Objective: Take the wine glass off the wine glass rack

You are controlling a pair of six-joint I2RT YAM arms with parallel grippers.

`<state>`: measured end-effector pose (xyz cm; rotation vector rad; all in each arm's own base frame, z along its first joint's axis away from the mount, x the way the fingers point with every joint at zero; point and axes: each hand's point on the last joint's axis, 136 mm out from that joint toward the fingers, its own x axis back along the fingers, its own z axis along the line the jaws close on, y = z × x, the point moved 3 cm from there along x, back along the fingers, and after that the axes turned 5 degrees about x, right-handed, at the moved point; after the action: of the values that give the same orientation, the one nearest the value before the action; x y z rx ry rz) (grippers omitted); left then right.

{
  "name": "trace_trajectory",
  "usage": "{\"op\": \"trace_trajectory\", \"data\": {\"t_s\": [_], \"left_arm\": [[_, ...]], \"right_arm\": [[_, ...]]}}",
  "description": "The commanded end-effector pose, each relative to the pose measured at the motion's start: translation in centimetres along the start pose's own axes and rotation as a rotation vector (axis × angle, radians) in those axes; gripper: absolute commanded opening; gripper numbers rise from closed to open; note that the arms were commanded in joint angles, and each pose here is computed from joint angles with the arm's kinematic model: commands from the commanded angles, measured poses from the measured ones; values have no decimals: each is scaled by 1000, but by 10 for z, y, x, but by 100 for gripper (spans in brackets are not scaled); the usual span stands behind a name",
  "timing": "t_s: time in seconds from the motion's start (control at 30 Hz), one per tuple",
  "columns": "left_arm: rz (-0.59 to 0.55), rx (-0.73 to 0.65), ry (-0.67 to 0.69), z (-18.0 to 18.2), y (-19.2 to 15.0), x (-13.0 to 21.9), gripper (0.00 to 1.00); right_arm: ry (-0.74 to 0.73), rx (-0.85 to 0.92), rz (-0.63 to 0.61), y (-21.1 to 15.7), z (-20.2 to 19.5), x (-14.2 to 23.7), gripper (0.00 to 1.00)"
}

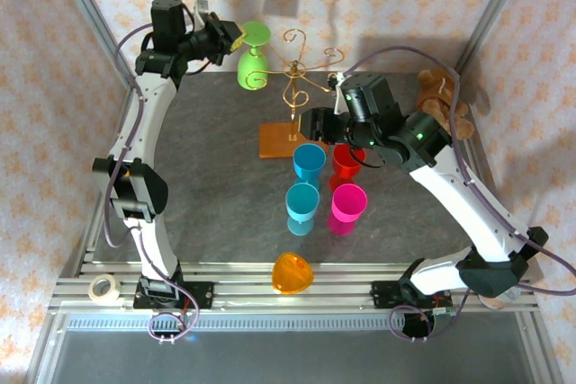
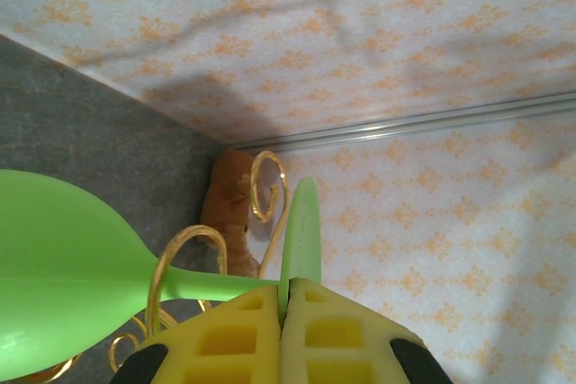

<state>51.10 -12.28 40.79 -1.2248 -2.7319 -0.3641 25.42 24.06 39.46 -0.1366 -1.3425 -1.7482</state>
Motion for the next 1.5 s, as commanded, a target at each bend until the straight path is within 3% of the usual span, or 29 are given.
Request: {"op": "trace_trajectory", "data": {"t_s": [0.0, 0.5, 0.77, 1.2, 1.47], "left_arm": [[30, -25, 22, 3, -5, -10, 0], [94, -104, 77, 2, -32, -15, 0], [99, -142, 112, 3, -43, -1, 0], [98, -187, 55, -20, -65, 31, 0], [55, -175, 81, -11, -62, 55, 0]], "right_arm": [[-8, -9, -15, 3, -2, 2, 51], [-23, -8, -12, 0, -5, 3, 51], [-10, -19, -15, 1, -3, 2, 51], [26, -50, -20, 2, 2, 4, 51], [15, -36, -56, 5, 0, 19, 51]]}}
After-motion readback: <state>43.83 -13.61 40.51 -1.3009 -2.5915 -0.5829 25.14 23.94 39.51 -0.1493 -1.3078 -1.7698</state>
